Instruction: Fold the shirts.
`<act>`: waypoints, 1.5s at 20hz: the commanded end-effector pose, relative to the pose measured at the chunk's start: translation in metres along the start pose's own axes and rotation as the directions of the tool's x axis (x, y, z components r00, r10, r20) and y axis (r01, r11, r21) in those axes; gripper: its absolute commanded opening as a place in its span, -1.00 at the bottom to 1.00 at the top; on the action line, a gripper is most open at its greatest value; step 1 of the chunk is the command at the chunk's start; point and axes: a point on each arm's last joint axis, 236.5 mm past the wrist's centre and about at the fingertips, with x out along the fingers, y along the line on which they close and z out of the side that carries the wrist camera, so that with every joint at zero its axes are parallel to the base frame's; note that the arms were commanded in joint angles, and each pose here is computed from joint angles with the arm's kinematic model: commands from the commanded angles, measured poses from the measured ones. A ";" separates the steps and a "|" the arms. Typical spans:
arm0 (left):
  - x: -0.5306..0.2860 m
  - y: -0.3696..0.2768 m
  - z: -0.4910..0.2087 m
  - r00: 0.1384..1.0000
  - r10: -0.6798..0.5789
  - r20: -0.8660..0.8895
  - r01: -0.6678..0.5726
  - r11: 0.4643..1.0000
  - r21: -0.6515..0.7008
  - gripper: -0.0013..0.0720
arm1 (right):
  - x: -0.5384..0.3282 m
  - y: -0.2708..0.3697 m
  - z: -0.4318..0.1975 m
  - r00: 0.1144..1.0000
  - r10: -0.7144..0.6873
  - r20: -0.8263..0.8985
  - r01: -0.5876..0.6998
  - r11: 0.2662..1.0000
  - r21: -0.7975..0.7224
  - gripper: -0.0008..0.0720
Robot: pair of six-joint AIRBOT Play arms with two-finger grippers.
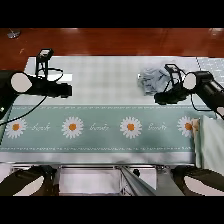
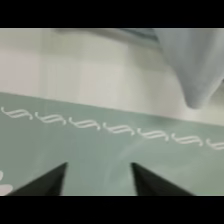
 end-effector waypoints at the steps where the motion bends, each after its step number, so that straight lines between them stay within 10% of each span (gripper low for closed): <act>1: 0.003 0.000 0.003 1.000 0.001 0.009 -0.001 1.000 -0.012 0.95 | -0.029 -0.036 0.065 0.960 -0.157 0.230 0.170 0.985 -0.036 0.76; 6: 0.004 0.001 0.005 1.000 0.001 0.015 -0.001 0.999 -0.036 0.95 | -0.049 -0.100 0.140 0.885 -0.295 0.360 0.266 0.955 0.129 0.76; 20: 0.020 0.002 -0.005 0.999 -0.001 -0.040 -0.001 0.999 -0.048 0.94 | 0.099 -0.070 0.077 0.985 0.159 -0.069 -0.140 0.964 0.224 0.74; 22: 0.026 0.002 -0.010 0.998 -0.005 -0.065 0.001 0.998 -0.056 0.94 | 0.100 -0.066 0.078 0.982 0.175 -0.067 -0.156 0.961 0.227 0.54; 24: 0.030 0.002 -0.012 0.997 -0.003 -0.077 -0.001 0.998 -0.057 0.94 | 0.097 -0.065 0.077 0.981 0.179 -0.073 -0.159 0.962 0.220 -0.67; 25: 0.031 0.003 -0.012 0.997 -0.002 -0.078 -0.003 0.998 -0.057 0.94 | 0.092 -0.064 0.080 0.980 0.184 -0.075 -0.164 0.964 0.211 -0.91; 30: -0.002 0.023 -0.013 0.992 0.024 -0.123 -0.030 0.999 -0.044 0.94 | -0.016 -0.070 0.155 0.975 0.145 0.166 -0.168 0.976 0.137 -0.91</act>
